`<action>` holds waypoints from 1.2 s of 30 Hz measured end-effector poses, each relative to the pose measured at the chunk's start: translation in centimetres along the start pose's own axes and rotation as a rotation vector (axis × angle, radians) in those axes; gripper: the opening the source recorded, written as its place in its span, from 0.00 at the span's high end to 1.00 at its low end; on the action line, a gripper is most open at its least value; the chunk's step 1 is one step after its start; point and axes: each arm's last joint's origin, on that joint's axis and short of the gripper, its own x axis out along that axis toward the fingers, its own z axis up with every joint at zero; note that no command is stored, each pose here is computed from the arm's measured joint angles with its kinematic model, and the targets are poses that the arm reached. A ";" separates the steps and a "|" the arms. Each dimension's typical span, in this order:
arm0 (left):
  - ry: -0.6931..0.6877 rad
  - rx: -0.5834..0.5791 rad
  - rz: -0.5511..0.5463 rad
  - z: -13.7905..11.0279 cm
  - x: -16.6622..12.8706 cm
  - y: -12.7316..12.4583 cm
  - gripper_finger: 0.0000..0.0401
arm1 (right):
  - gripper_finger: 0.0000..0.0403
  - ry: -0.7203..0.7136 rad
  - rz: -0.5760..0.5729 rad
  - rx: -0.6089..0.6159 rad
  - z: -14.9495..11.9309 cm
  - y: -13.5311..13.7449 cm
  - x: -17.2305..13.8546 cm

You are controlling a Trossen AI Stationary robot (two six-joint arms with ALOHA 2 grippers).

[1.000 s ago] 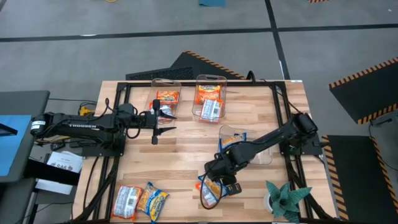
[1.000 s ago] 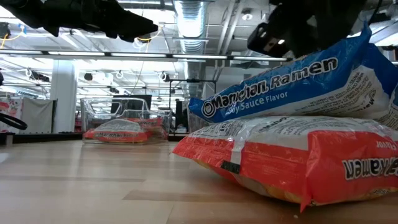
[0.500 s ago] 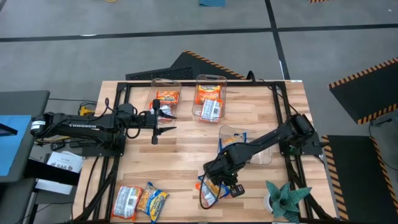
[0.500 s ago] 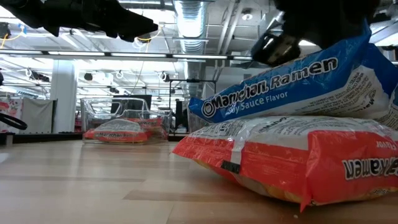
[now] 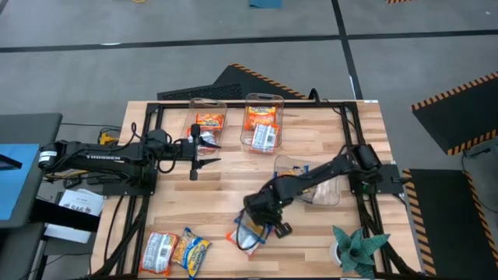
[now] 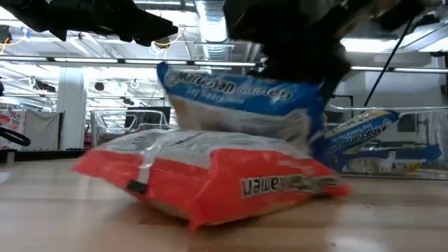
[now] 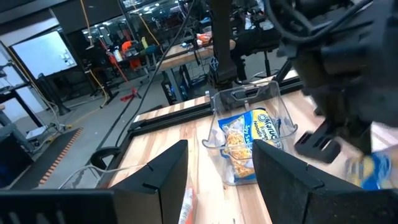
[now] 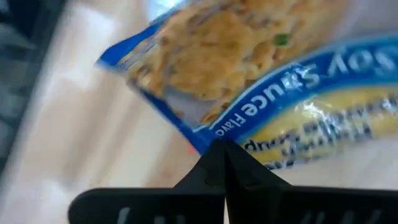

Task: Sort Maruchan noodles
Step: Put the blue bag into the right transparent bin

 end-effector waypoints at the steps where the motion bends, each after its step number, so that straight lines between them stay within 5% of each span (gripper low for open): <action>1: 0.000 0.000 0.001 0.0 0.0 0.0 0.58 | 0.98 -0.004 -0.028 -0.003 0.0 -0.4 -0.1; 11: 0.002 0.003 0.005 0.0 0.0 0.0 0.58 | 0.98 -0.213 -0.236 -0.089 2.1 -4.8 -3.0; 17: 0.044 -0.002 -0.007 -0.4 0.0 -0.1 0.58 | 0.98 -0.162 -0.293 -0.018 0.9 -6.4 -6.1; 24: 0.041 -0.041 -0.141 -0.6 -0.1 -0.6 0.58 | 0.98 -0.050 -0.420 0.105 -2.3 -4.5 -10.9; 36: 0.010 -0.204 -0.303 0.5 0.5 -1.4 0.58 | 0.97 -0.482 -0.625 0.221 -10.8 0.4 -14.4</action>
